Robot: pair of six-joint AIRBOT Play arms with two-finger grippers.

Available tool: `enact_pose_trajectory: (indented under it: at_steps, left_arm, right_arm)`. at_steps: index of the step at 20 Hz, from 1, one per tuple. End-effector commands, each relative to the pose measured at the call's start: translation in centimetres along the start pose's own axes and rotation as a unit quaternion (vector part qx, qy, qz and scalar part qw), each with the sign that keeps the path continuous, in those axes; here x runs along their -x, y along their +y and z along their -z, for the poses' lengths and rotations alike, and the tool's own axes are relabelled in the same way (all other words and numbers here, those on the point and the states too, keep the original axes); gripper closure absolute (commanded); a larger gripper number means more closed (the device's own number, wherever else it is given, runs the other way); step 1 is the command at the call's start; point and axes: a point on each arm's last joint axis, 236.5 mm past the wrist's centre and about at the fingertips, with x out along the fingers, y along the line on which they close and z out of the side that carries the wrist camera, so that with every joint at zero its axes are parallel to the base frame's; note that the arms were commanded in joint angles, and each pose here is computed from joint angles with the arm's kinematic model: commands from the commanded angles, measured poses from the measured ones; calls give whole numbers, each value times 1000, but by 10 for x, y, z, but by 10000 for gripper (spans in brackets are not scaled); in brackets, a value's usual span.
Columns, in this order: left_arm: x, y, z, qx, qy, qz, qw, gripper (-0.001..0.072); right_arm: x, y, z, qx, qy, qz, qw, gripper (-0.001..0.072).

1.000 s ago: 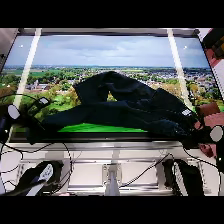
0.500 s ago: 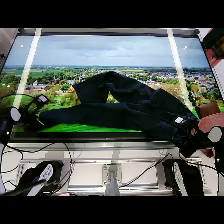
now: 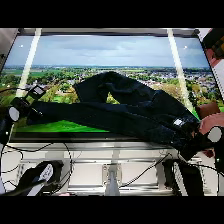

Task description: Fold the clothes and pants, and hang the long-sleeved shirts on hangers.

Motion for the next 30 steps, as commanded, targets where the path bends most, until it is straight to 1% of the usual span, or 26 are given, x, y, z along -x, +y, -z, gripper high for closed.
enact_pose_trajectory:
  at_steps: [1,3,4,6,9,11,13,17,21,22,24,26,27,28,30]
  left_arm:
    - [2,-3,7,-6,14,6,1000,-2]
    - [0,-3,7,-7,15,8,1000,5]
    - [-2,-5,8,-7,17,12,1000,25]
    - [-14,-13,11,-29,28,31,999,261]
    - [-37,-27,18,-83,42,65,994,265]
    - [-51,-31,18,-107,43,74,991,265]
    - [-63,-29,14,-112,36,68,991,264]
    - [-80,-16,0,-118,10,33,992,265]
    - [-96,-28,4,-120,16,52,991,266]
    - [-98,-28,4,-120,16,52,991,288]
    - [-101,-25,1,-120,10,43,992,455]
    - [-103,-19,-4,-120,1,30,992,669]
    - [-102,-15,-7,-121,-4,21,992,685]
    - [-101,-8,-12,-124,-13,4,992,685]
    - [-92,16,-29,-138,-42,-46,989,686]
  right_arm:
    - [0,-3,-1,0,-3,7,1000,671]
    - [0,-8,-5,0,-10,17,1000,670]
    - [0,-11,-7,1,-14,23,1000,671]
    - [0,-15,-9,1,-20,31,999,671]
    - [1,-18,-11,0,-24,38,999,670]
    - [1,-18,-11,1,-24,38,999,671]
    - [1,-18,-11,1,-24,38,999,670]
    - [1,-18,-11,0,-24,38,999,671]
    - [1,-18,-11,0,-23,38,999,670]
    - [1,-18,-11,0,-23,39,999,670]
    - [1,-18,-11,0,-23,39,999,670]
    - [1,-18,-11,0,-23,38,999,670]
    - [1,-18,-11,0,-23,39,999,671]
    - [1,-19,-11,0,-23,39,999,670]
    - [1,-19,-11,0,-23,40,999,670]
